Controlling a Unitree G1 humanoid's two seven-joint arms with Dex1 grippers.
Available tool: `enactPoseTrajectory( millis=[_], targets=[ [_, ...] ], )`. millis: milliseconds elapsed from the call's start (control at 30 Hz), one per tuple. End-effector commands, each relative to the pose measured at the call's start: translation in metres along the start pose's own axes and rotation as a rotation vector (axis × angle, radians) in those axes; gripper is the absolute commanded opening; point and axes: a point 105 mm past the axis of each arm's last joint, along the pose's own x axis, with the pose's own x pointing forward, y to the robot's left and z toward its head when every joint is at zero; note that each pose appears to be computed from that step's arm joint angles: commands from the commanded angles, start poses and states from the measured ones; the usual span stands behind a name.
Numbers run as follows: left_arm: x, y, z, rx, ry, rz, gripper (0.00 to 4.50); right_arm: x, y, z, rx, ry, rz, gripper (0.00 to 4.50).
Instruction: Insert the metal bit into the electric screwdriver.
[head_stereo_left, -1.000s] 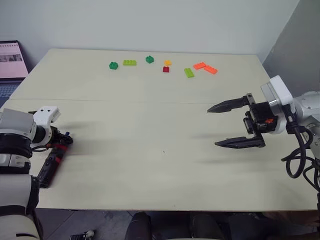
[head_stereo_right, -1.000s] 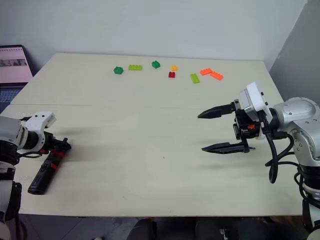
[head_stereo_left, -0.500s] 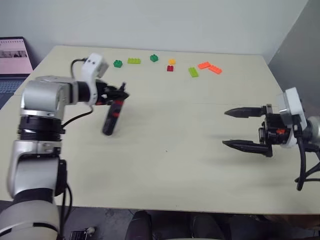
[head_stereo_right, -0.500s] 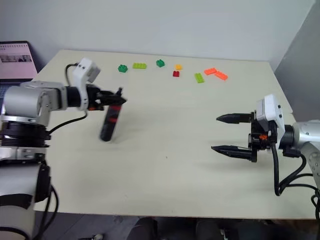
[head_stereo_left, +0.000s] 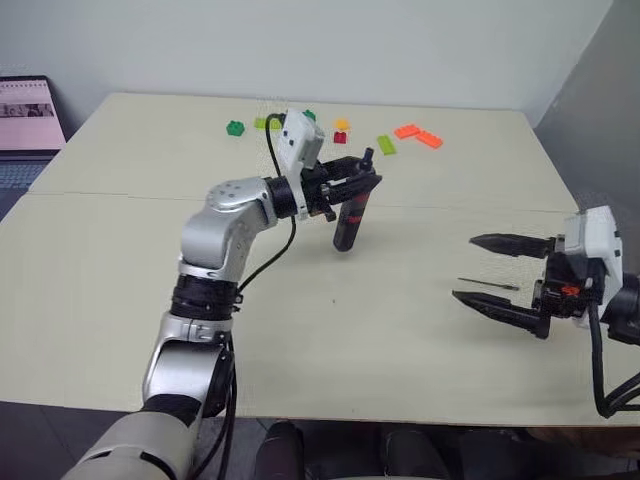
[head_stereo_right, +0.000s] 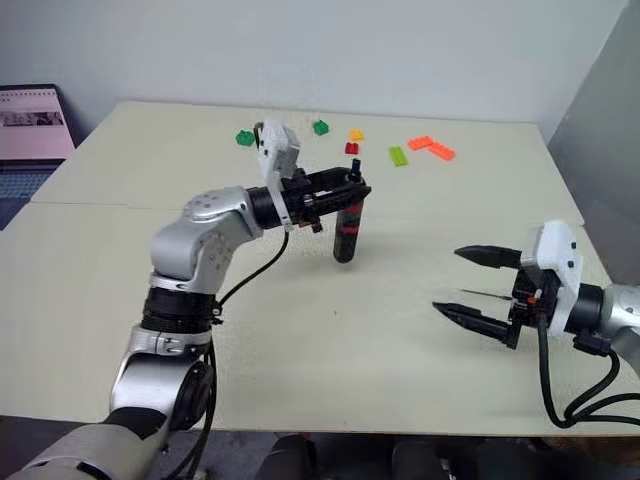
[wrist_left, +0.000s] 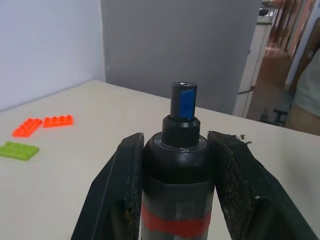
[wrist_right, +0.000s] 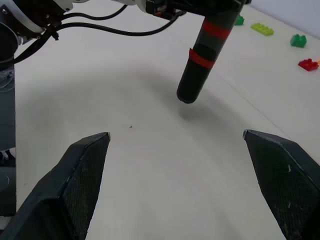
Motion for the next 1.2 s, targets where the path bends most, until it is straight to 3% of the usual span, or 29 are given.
enactPoseTrajectory(
  millis=[33, 267, 467, 833, 1000, 1100, 1200],
  targets=[
    [0.001, -0.005, -0.003, 0.031, -0.053, -0.005, 1.65, 0.002, 0.009, 0.003, -0.025, -0.031, -0.051, 4.50],
    [-0.011, -0.008, -0.029, 0.036, -0.035, 0.009, 1.65, 0.013, 0.016, 0.014, -0.035, -0.113, -0.072, 4.50],
    [-0.022, -0.007, -0.036, 0.054, -0.016, 0.015, 1.65, 0.019, 0.026, 0.032, -0.048, -0.206, -0.013, 4.50],
    [-0.029, -0.005, -0.044, 0.043, 0.009, 0.026, 1.64, 0.018, 0.026, 0.029, -0.054, -0.168, 0.006, 4.50],
    [-0.023, -0.007, -0.044, 0.040, 0.003, 0.015, 1.64, 0.009, 0.010, 0.010, -0.079, -0.021, -0.045, 4.50],
    [-0.020, -0.010, -0.045, 0.046, 0.005, 0.002, 1.64, -0.008, -0.011, -0.020, -0.157, 0.241, -0.063, 4.50],
    [-0.017, -0.012, -0.045, 0.047, 0.005, -0.010, 1.64, -0.020, -0.026, -0.035, -0.171, 0.399, -0.013, 4.50]
  ],
)
